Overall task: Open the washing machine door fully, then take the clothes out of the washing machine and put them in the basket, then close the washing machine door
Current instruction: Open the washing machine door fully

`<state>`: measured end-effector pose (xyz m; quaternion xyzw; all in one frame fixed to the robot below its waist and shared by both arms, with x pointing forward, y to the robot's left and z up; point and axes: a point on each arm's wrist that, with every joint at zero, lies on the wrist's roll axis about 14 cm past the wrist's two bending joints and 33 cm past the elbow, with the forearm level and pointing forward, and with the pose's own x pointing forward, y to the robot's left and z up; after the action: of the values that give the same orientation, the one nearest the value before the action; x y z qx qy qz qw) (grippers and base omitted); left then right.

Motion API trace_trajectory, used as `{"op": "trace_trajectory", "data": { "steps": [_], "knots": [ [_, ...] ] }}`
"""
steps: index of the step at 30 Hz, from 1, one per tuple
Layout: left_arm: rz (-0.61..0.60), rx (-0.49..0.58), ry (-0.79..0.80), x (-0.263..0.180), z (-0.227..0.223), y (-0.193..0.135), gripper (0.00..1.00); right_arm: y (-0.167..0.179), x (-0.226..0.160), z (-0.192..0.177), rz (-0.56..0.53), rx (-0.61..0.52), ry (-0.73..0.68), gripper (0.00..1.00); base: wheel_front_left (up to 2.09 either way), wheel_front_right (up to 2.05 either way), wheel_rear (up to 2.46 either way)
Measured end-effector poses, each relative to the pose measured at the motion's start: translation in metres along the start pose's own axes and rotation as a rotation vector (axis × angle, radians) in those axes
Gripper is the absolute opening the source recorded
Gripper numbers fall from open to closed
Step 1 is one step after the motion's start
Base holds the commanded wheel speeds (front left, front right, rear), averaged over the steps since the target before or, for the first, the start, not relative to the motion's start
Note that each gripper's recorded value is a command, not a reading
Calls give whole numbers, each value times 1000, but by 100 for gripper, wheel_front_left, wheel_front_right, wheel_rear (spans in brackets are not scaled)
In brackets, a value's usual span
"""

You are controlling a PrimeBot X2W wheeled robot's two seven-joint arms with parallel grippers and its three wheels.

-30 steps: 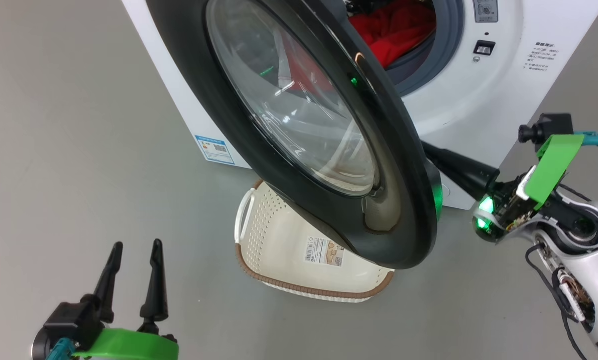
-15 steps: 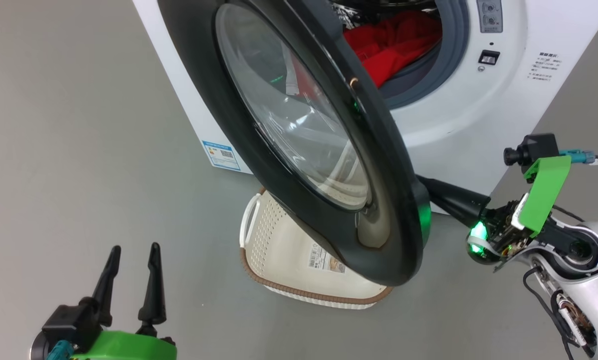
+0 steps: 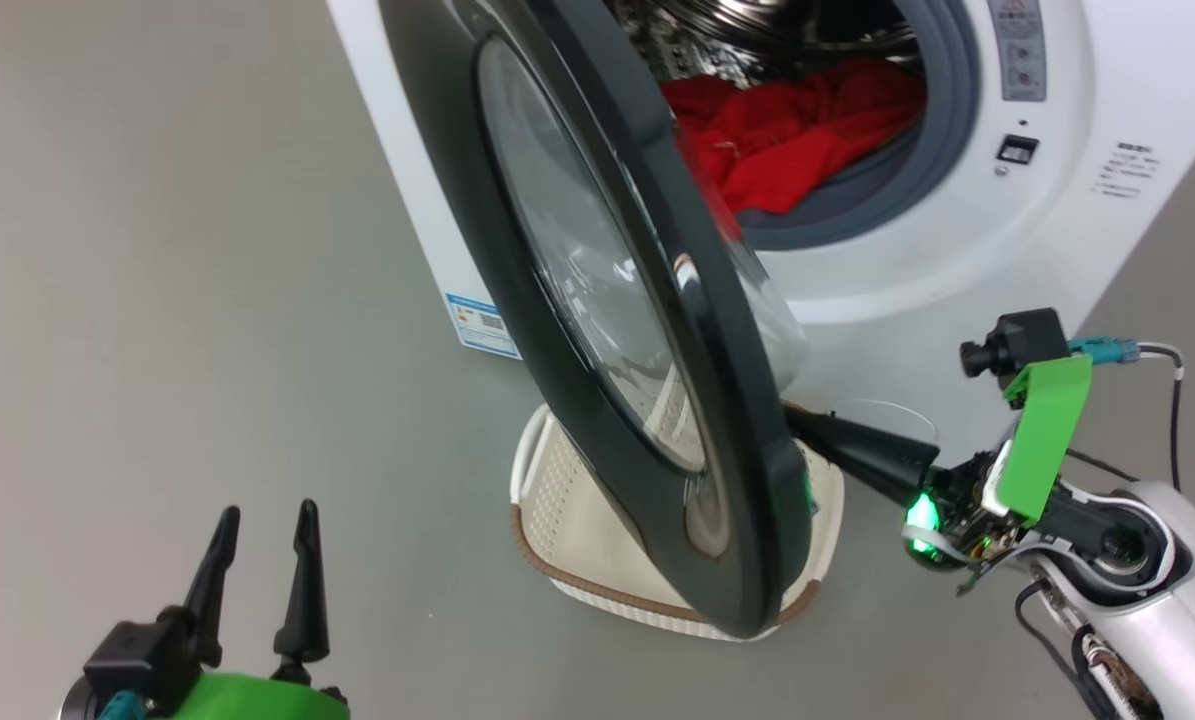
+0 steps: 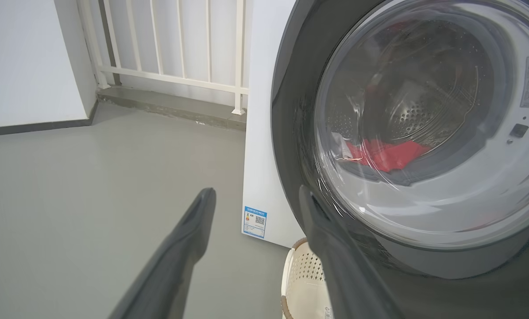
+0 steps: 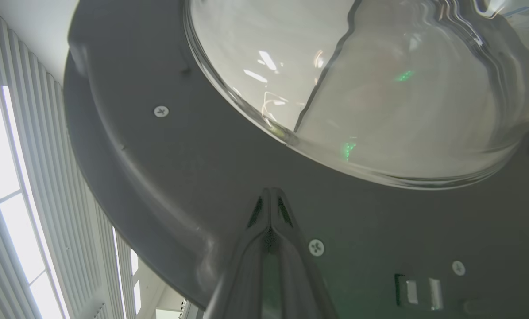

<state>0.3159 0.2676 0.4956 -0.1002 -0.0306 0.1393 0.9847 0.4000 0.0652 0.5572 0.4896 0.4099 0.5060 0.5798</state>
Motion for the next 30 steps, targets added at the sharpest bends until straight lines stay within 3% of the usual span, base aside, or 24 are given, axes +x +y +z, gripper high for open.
{"op": "trace_trajectory", "data": {
  "steps": [23,30],
  "knots": [
    [183,9,-52,-49,18,58,100,26,65,-75,97,-13,259,0,0,0,0],
    [223,20,-62,-56,22,67,100,25,80,-82,104,-12,309,0,0,0,0]
  ]
}}
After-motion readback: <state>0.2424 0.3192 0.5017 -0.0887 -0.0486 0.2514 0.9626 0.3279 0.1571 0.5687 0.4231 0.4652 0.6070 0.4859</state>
